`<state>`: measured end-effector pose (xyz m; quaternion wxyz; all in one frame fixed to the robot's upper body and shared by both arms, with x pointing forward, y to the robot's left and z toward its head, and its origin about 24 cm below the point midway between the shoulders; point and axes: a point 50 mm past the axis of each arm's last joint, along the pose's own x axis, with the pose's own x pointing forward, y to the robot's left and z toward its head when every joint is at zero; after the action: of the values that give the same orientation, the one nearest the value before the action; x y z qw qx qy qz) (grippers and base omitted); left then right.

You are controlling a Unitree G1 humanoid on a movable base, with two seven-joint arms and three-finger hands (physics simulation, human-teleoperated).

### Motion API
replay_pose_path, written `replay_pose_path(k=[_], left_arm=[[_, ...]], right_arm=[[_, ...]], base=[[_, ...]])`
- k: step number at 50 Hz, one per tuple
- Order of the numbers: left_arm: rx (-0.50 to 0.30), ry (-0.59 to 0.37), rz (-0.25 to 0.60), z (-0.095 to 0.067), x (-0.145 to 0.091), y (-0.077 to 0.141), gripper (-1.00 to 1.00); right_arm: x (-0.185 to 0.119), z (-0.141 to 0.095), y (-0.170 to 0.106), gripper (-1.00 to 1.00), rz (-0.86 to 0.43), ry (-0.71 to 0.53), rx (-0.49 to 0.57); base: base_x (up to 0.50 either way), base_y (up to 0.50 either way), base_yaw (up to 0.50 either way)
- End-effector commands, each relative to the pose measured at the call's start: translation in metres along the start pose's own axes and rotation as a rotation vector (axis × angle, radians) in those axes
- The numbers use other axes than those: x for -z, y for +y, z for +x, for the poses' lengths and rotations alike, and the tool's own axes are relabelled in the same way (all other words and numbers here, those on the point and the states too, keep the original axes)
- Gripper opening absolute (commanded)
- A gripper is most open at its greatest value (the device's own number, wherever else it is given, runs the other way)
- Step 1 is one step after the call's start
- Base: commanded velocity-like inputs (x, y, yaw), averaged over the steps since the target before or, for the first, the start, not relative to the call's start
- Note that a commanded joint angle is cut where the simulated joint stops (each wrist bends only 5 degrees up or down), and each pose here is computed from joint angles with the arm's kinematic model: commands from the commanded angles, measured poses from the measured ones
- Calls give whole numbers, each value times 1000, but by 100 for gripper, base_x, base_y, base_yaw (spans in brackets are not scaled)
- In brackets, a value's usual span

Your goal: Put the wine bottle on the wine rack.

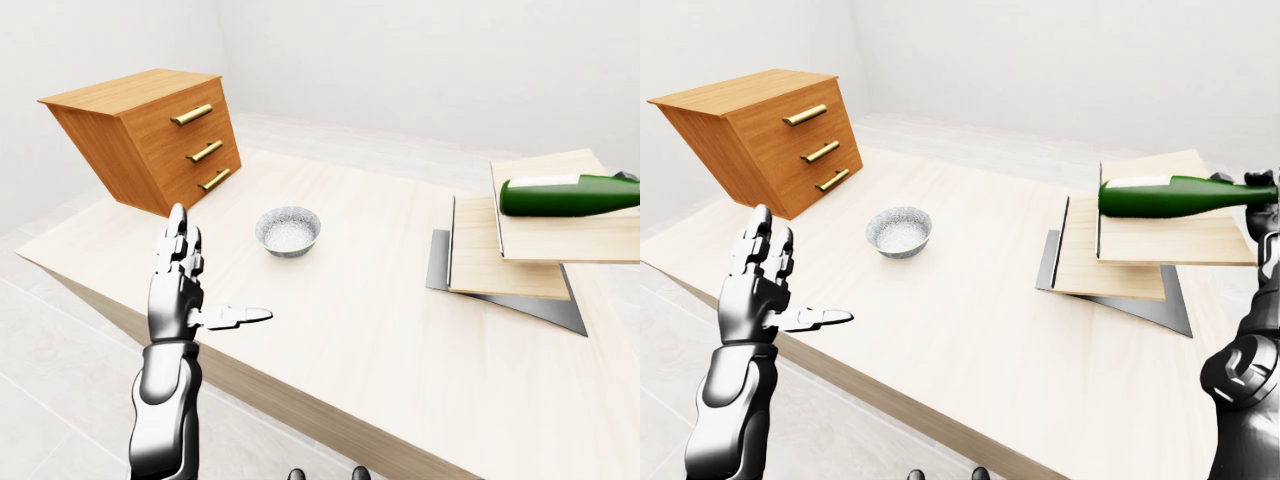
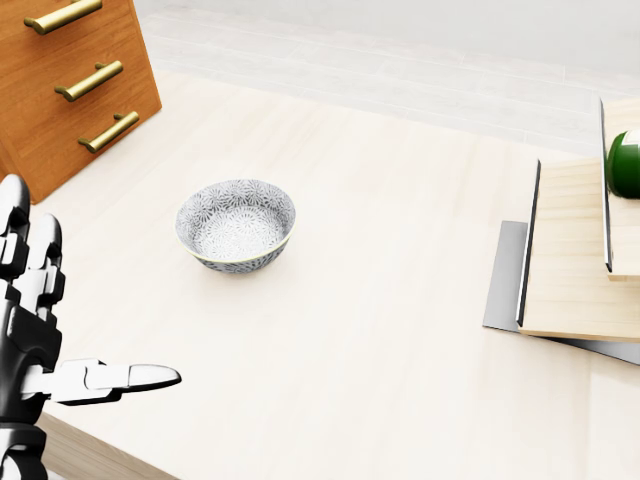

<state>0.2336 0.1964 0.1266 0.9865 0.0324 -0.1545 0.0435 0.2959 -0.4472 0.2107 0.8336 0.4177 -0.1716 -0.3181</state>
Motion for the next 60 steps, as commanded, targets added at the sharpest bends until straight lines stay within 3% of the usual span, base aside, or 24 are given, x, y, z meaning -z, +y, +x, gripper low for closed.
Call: replay_pose_path(k=[1,11,13,28,35,38,46,50,53,56,60], left_arm=[[2,4,1,0,1,0,100],[4,10,1,0,2,-1,100],[5,7,1,1,2,-1,100],[8,-7,3,-1,-2,-3,100],[10,0,3,-2,0,-3,100],[11,4,1,-1,1,-3,100],[14,16,2,-1,4,-3,100],[14,5,2,-1,1,-4,100],[14,0,2,-2,0,-4,100],[14,0,2,-2,-1,-4,100],[12,-4,2,-2,-1,-4,100]], right_arm=[[12,-4,-24,-80,-186,63,74],[11,-4,-26,-58,-193,61,76],[10,-4,-27,-43,-194,59,77],[11,-4,-27,-22,-199,62,81],[11,-4,-27,0,-201,61,84],[10,-4,-28,31,-200,59,88],[9,-4,-29,40,-201,58,96],[9,-5,-29,56,-200,58,96],[9,-5,-30,84,-201,59,96],[9,-5,-32,98,-202,58,98],[8,-6,-34,100,-203,57,103]], base=[[0,0,0],[0,0,0],[0,0,0],[0,0,0],[0,0,0],[0,0,0],[0,0,0],[0,0,0],[0,0,0],[0,0,0],[0,0,0]])
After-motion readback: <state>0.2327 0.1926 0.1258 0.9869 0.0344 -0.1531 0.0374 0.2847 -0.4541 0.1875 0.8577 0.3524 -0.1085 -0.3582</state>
